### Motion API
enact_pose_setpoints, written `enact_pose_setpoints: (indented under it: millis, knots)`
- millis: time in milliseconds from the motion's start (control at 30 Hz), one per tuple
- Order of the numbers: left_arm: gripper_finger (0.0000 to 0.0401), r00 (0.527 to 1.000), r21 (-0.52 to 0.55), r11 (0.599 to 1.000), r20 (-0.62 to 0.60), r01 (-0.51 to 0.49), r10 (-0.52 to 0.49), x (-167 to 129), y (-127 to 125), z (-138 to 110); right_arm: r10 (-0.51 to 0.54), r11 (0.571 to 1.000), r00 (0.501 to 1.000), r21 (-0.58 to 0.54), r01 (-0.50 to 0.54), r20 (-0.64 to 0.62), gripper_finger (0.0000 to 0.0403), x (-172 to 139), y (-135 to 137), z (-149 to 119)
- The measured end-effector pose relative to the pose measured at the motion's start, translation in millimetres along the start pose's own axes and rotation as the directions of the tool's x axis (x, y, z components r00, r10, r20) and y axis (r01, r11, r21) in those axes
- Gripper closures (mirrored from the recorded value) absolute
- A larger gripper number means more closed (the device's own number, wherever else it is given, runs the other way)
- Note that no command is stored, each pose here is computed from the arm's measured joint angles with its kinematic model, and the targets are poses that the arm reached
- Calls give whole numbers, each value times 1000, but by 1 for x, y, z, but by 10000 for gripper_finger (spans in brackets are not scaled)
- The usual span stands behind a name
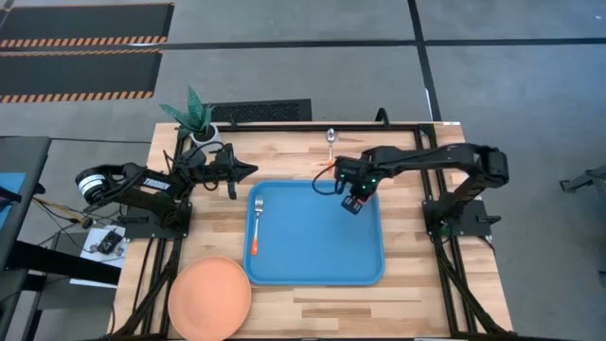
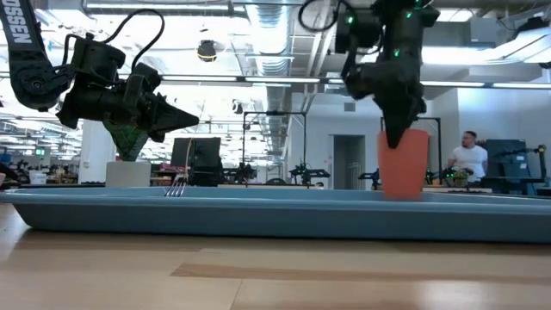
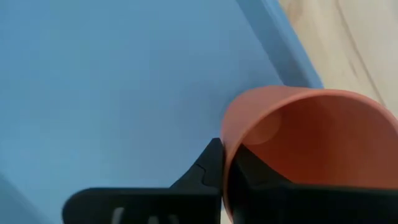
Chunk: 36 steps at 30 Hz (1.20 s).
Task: Pick and place plate/cup/fork/spoon on tray
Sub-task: Put the orange cup on the top right of the blue serving tray
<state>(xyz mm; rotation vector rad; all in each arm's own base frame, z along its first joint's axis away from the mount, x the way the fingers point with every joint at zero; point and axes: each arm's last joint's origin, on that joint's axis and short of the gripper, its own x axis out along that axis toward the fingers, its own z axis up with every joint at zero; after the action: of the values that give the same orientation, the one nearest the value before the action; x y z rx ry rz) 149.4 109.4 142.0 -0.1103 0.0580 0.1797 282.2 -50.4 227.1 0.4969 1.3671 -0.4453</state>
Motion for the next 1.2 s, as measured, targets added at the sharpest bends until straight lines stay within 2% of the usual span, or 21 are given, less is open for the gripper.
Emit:
enact_pose_setpoints:
  millis: [200, 833, 1200]
  knots:
    - [401, 1000, -2, 1000, -3, -23, 23, 0, 1, 0, -30, 999, 999, -16, 29, -32, 384, 13, -2, 6]
    - [401, 1000, -2, 1000, -4, -23, 23, 0, 1, -1, -80, 997, 997, 17, 80, -8, 384, 13, -13, 10]
    - [401, 1000, -2, 1000, -4, -23, 23, 0, 1, -1, -37, 999, 999, 24, 38, -26, 375, 13, -9, 9]
